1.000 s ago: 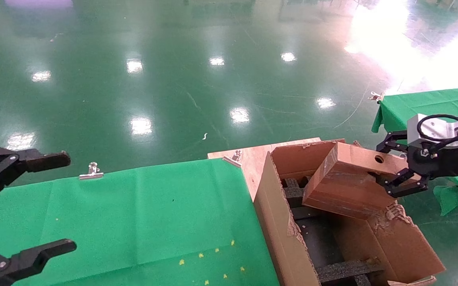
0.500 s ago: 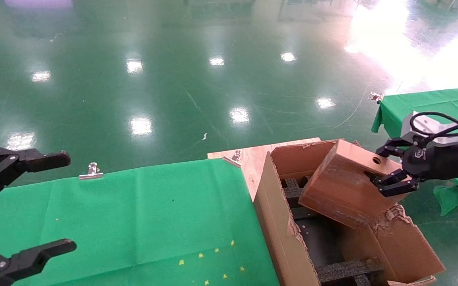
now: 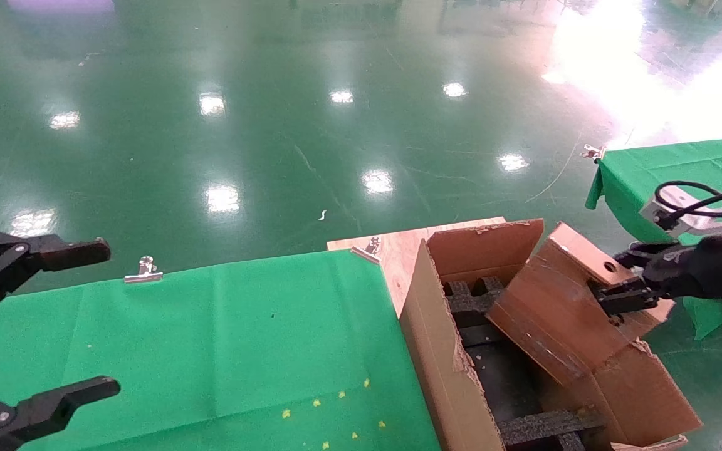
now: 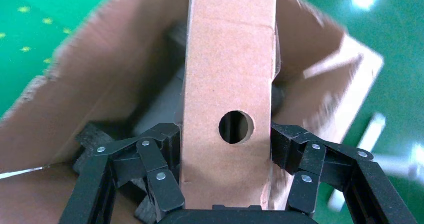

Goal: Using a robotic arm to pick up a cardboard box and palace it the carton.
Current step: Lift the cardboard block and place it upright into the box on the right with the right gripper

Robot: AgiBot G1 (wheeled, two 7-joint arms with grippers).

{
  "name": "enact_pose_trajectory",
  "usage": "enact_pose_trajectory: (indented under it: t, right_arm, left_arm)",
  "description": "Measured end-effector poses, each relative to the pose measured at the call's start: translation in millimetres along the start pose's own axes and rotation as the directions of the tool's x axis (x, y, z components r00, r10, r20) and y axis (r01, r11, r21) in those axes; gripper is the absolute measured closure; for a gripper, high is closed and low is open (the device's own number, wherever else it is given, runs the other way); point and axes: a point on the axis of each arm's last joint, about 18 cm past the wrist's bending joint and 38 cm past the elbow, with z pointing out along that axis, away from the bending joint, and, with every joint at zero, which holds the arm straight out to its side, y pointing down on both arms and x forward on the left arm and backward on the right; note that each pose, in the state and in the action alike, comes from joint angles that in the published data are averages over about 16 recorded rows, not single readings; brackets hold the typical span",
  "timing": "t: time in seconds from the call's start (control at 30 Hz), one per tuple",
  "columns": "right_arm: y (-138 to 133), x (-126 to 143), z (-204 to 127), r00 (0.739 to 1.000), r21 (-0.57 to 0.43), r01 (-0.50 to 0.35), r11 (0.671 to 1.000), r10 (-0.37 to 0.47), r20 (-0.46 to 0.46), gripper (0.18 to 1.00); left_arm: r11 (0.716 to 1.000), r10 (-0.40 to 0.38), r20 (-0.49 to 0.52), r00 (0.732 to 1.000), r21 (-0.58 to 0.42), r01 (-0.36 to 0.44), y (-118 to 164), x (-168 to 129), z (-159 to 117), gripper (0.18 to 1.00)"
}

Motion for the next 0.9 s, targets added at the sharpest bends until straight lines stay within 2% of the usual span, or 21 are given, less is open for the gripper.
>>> enact_pose_trajectory:
  t: [0.23,0.6,0.9]
  right_arm:
    - [3.5,-3.0,-0.3,0.995,-0.023,-0.094,0.995,0.093,-0.038,0.882]
    - [5.8,-1.5,3.7,0.986,-0.034,-0.15,0.988,0.147,-0.077,0.885]
    - [14.8,2.0,9.7,0.958,-0.064,-0.246,0.967,0.232,-0.167,0.887]
  left_arm:
    - [1.0,0.0,0.0,1.0,0.0,0.0,0.0,0.0,0.0,0.183]
    - [1.0,0.0,0.001,1.0,0.0,0.0,0.0,-0.1,-0.1,0.183]
    - [1.0,0.0,0.001,1.0,0.0,0.0,0.0,-0.1,-0.1,0.183]
